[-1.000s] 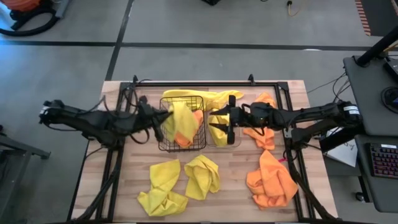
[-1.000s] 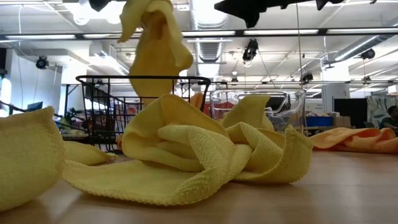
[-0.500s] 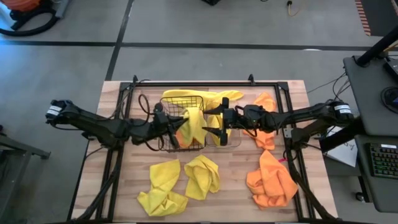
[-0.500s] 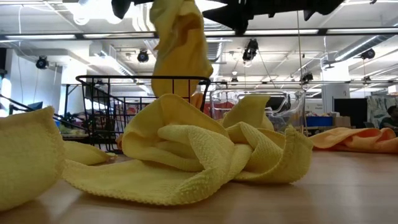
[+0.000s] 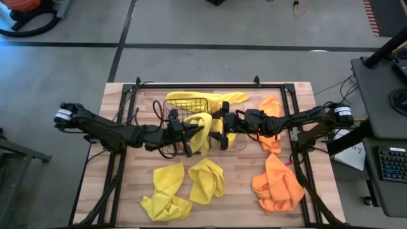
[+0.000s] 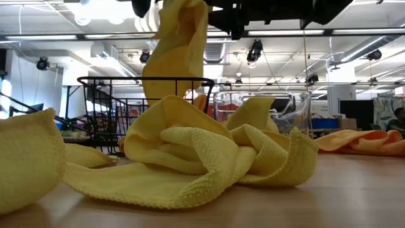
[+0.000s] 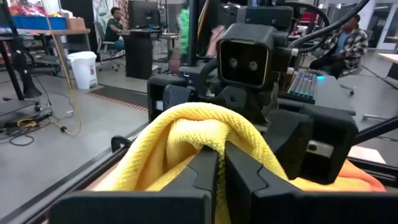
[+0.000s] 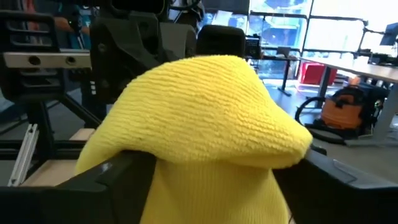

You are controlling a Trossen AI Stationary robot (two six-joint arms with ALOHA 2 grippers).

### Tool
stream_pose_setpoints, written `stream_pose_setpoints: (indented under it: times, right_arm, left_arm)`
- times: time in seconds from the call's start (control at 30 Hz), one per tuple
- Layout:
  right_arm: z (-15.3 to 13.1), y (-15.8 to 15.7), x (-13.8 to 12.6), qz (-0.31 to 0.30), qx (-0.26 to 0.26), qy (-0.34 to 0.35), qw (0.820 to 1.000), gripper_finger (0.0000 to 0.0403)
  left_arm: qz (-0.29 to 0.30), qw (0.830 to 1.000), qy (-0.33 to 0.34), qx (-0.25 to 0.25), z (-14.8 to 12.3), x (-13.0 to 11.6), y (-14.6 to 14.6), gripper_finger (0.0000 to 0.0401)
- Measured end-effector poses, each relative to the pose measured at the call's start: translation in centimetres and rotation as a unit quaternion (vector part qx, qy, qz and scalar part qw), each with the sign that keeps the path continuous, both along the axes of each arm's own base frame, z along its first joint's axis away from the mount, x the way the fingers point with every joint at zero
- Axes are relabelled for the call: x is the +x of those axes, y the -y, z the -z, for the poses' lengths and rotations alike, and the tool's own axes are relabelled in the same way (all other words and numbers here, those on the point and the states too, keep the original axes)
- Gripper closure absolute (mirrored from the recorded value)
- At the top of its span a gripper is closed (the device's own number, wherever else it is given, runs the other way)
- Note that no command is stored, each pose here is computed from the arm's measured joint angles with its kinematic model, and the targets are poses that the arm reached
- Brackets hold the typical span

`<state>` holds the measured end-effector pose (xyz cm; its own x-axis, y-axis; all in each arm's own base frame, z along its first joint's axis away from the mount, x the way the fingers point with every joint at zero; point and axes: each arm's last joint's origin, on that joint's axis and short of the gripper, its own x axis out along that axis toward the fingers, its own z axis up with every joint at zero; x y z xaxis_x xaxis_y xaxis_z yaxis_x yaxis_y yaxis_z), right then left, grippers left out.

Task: Sort microfiber towel by color & place in baskets
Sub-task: Put the yellow microfiber towel into the transparent bin

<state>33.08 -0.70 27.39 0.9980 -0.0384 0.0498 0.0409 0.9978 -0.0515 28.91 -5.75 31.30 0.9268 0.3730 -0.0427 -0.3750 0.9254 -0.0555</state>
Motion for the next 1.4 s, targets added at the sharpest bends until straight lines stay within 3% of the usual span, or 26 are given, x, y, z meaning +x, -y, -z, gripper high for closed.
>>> stream_pose_setpoints:
  times: [0.3, 0.37, 0.53, 0.7, 0.83, 1.0, 1.1, 1.4]
  right_arm:
    - [-0.4, -0.2, -0.2, -0.031, -0.008, 0.007, 0.999, 0.0352]
    - [-0.7, -0.2, -0.4, -0.039, -0.011, 0.009, 0.999, 0.0380]
    - [-2.0, -0.3, -1.7, -0.037, -0.006, -0.003, 0.999, 0.0390]
    - [-3.5, -0.1, -4.3, 0.005, 0.002, -0.050, 0.999, 0.0390]
    - [-3.7, 0.4, -6.7, 0.088, -0.002, -0.119, 0.989, 0.0390]
    - [-3.1, 1.0, -8.8, 0.206, 0.006, -0.191, 0.960, 0.0390]
    - [-2.1, 1.2, -9.0, 0.243, 0.015, -0.215, 0.946, 0.0390]
    - [1.9, 1.3, -6.4, 0.252, 0.025, -0.271, 0.929, 0.0390]
  left_arm:
    - [0.002, 1.000, 0.010, -0.002, -1.0, 0.3, 0.1, 0.0373]
    - [0.002, 1.000, 0.010, -0.002, -1.2, 0.1, 0.0, 0.0354]
    - [0.001, 1.000, -0.018, -0.005, -1.6, -1.1, -0.3, 0.0296]
    - [-0.004, 0.998, -0.062, -0.026, -1.6, -2.9, -0.8, 0.0249]
    - [-0.010, 0.995, -0.089, -0.042, -1.7, -4.4, -1.1, 0.0230]
    - [-0.014, 0.994, -0.098, -0.053, -2.0, -5.5, -1.4, 0.0225]
    - [-0.013, 0.994, -0.093, -0.054, -2.2, -5.7, -1.5, 0.0225]
    - [-0.013, 0.994, -0.097, -0.053, -2.1, -5.7, -1.4, 0.0225]
